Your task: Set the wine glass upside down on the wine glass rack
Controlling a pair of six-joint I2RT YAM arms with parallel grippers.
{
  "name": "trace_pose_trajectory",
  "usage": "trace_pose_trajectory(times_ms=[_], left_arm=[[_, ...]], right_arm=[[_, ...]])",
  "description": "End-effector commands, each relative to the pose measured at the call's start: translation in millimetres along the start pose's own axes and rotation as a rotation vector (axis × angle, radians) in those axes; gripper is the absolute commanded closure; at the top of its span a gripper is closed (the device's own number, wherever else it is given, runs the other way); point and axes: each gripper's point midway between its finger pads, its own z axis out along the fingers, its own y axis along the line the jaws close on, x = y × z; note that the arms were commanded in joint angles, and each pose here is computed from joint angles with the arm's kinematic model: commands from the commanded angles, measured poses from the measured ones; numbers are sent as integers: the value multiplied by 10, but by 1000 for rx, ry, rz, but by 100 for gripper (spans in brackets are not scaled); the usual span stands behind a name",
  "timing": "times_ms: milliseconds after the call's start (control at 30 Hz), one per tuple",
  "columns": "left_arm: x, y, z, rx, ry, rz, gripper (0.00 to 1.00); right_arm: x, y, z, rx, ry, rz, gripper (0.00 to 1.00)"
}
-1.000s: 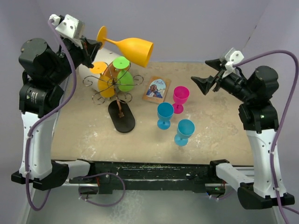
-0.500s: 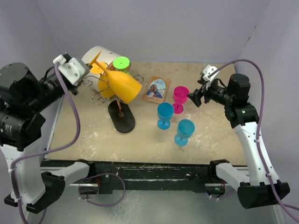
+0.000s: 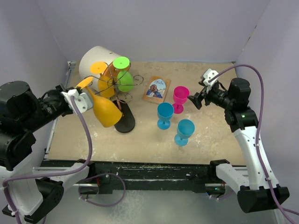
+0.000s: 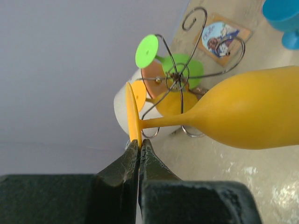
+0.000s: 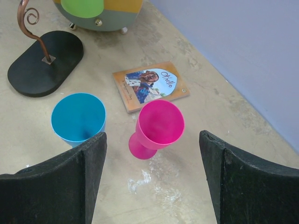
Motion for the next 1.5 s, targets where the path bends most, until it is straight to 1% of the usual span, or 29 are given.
trace_pose_trajectory(times_ms=[0,133,300,567,733,933,1033,1267,1467], left_arm=[[378,-27,-61,18,177,143,100],[607,-55,-113,35,286,198,100],[769,-77,-118,49,361,210,100],[1124,63,59,24,521,251,100],[1123,133,233,6,493,270,100],[964,106,486,36,361,289,100],[922,106,603,51,320,304,100],[910,202,803,40,294,349,100],[982,188,937,71,303,408,100]], right_arm=[[-81,-85,-26,37,-33,-40,17],[-68,-95,-20,40,-32,-42,17],[-42,-101,-10,42,-26,-43,17],[5,-130,-17,59,-12,-51,17],[21,-162,-14,73,-5,-56,16],[9,-208,-9,92,-8,-69,16],[11,-205,-9,91,-8,-68,16],[15,-202,-11,91,-9,-72,16],[28,-197,-3,88,-8,-72,16]])
